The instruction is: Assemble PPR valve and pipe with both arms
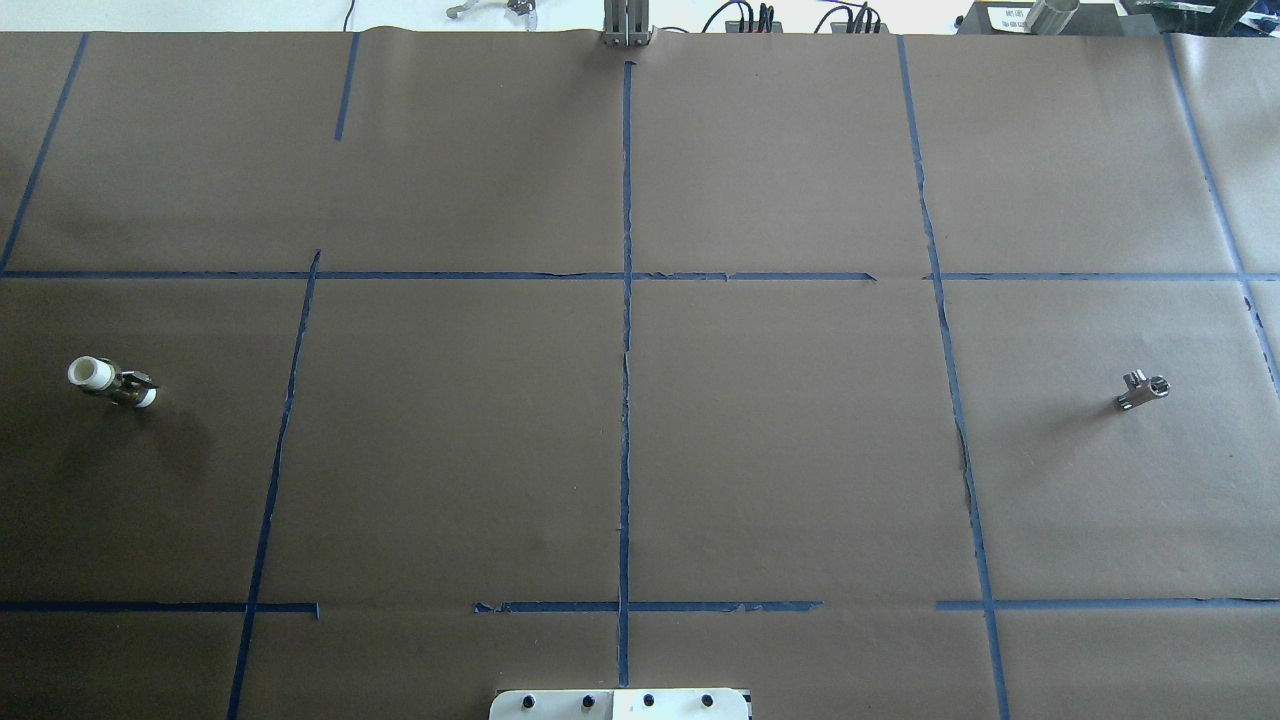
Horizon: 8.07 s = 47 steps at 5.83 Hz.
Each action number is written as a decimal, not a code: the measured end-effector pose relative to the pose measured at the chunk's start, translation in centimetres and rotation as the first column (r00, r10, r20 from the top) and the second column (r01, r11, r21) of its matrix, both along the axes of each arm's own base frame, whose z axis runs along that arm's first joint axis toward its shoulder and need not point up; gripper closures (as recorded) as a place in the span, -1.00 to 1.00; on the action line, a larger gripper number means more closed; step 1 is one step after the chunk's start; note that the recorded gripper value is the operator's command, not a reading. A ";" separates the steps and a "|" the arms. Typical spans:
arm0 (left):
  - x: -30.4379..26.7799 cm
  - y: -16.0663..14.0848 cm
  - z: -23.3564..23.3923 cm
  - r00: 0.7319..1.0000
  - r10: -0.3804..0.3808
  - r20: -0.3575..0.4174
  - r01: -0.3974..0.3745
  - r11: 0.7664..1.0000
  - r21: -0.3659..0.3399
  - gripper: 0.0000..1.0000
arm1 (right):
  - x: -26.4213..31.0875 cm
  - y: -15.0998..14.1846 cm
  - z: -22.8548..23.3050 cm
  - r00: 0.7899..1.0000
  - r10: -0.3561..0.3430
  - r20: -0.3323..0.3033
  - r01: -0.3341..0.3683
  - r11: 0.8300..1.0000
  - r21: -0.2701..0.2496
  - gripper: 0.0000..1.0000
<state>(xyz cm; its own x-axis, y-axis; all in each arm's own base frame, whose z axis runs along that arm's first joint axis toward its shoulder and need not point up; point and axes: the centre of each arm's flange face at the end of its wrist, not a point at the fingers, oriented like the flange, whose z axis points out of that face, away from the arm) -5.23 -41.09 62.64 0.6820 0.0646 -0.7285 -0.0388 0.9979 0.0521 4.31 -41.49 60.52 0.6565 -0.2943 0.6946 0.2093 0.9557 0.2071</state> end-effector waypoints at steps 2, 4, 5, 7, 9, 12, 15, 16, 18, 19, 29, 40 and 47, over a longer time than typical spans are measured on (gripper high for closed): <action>0.0 0.3 -0.9 1.000 0.001 0.005 -0.001 1.000 0.019 -1.00 | 0.0 0.4 0.1 1.000 0.000 0.009 0.000 1.000 -0.004 -1.00; 0.1 0.6 -0.8 1.000 0.003 -0.001 -0.003 1.000 0.021 -1.00 | -0.1 0.5 0.1 1.000 0.000 0.011 0.000 1.000 -0.006 -1.00; 0.1 1.0 -0.9 1.000 0.003 -0.005 -0.003 1.000 0.022 -1.00 | -0.1 0.5 0.1 1.000 -0.001 0.012 0.001 1.000 -0.006 -1.00; 0.4 1.1 -1.5 0.999 0.004 -0.032 -0.003 1.000 0.031 -1.00 | -0.1 0.4 0.0 1.000 -0.006 0.013 0.006 1.000 0.002 -1.00; 2.5 0.1 -3.4 0.995 0.025 -0.102 -0.020 0.998 0.056 -1.00 | -0.1 0.4 0.0 1.000 -0.011 0.013 0.011 1.000 0.009 -1.00; 13.2 -1.4 -7.2 0.993 0.075 -0.088 -0.064 0.990 0.126 -1.00 | -0.4 0.4 -0.2 0.998 -0.010 0.054 0.010 1.000 0.002 -1.00; 21.3 -3.4 -8.0 0.988 0.152 0.008 -0.150 0.967 0.207 -0.99 | -0.6 0.4 -0.5 0.997 -0.012 0.082 0.012 1.000 0.003 -1.00; 23.1 -3.4 -7.6 0.983 0.182 0.017 -0.182 0.962 0.205 -0.99 | -0.6 0.5 -0.6 0.996 -0.012 0.091 0.012 1.000 0.003 -1.00; 25.0 -3.2 -7.5 0.977 0.214 0.021 -0.213 0.955 0.207 -0.71 | -0.7 0.5 -0.6 0.995 -0.012 0.097 0.012 1.000 0.001 -1.00; 25.4 -3.1 -7.6 0.975 0.222 0.020 -0.221 0.952 0.210 -0.60 | -0.7 0.5 -0.6 0.995 -0.011 0.097 0.012 1.000 0.000 -1.00; 26.0 -3.6 -10.6 0.982 0.186 0.034 -0.188 0.946 0.263 1.00 | -0.9 0.7 -1.2 0.995 -0.015 0.102 0.015 1.000 0.007 -1.00; 56.4 2.0 -49.3 0.979 -0.176 -0.100 0.162 0.977 -0.138 1.00 | -0.9 0.8 -1.6 0.995 -0.011 0.103 0.010 1.000 0.008 -1.00; 63.9 -1.4 -51.0 0.977 -0.215 -0.006 0.214 0.972 -0.102 1.00 | -0.9 1.2 -1.6 0.995 -0.011 0.104 0.010 1.000 0.007 -1.00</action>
<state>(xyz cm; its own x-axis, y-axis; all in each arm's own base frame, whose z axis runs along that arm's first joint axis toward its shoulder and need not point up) 58.64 -42.47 11.69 0.6598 -0.1558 -0.7351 0.1769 0.9830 -0.0496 3.38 -40.25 58.93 0.5776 -0.3053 0.7571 0.1963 0.9522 0.2342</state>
